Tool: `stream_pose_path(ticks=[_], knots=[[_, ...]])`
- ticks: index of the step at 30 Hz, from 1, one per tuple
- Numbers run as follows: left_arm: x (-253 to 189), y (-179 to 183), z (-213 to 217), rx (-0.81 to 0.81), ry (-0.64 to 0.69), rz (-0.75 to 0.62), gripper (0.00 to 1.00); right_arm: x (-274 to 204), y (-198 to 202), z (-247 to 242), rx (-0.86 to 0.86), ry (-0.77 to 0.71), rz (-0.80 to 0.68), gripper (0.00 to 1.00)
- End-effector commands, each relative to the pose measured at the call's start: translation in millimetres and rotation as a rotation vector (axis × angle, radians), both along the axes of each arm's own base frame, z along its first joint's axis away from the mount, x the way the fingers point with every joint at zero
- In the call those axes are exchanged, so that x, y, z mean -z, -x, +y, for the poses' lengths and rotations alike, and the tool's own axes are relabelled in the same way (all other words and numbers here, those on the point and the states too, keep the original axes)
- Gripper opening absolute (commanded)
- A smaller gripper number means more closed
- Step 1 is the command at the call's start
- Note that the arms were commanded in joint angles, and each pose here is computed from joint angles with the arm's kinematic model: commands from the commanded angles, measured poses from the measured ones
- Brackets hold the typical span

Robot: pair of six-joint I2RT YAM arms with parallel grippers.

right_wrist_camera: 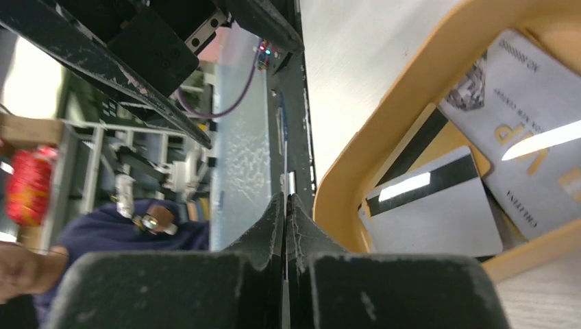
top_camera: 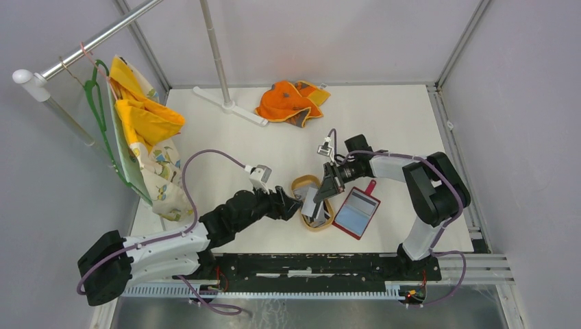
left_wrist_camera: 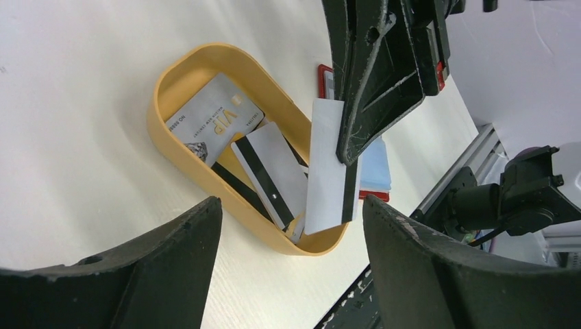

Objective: Put the credit cards into the card holder
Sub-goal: Pick up the credit card from the storage box.

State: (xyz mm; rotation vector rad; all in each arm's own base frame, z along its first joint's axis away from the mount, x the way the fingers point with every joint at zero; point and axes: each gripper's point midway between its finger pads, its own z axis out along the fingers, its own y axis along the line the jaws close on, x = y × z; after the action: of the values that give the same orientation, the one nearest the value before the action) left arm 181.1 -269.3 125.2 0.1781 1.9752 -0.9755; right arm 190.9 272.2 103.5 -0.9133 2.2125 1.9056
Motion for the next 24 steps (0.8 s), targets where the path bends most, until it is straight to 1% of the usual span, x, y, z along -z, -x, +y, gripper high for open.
stream_pose_path(ticks=[1, 8, 11, 13, 17, 24], knots=[[-38, -6, -19, 0.056, 0.106, -0.050, 0.79, -36, -12, 6, 0.033, -0.096, 0.063, 0.00], [-41, -7, -27, 0.073, 0.133, 0.016, 0.68, -33, -13, 7, 0.063, -0.063, 0.154, 0.00], [-37, -11, -26, 0.059, 0.134, 0.056, 0.59, -33, -11, 6, 0.072, -0.055, 0.206, 0.00], [-35, -16, -23, 0.040, 0.143, 0.081, 0.55, -32, -10, 6, 0.077, -0.048, 0.220, 0.00], [-37, -18, -23, 0.044, 0.161, 0.117, 0.54, -36, -8, 6, 0.076, -0.043, 0.260, 0.00], [-48, -14, -32, 0.095, 0.248, 0.173, 0.53, -45, -7, 5, 0.053, -0.065, 0.251, 0.02]])
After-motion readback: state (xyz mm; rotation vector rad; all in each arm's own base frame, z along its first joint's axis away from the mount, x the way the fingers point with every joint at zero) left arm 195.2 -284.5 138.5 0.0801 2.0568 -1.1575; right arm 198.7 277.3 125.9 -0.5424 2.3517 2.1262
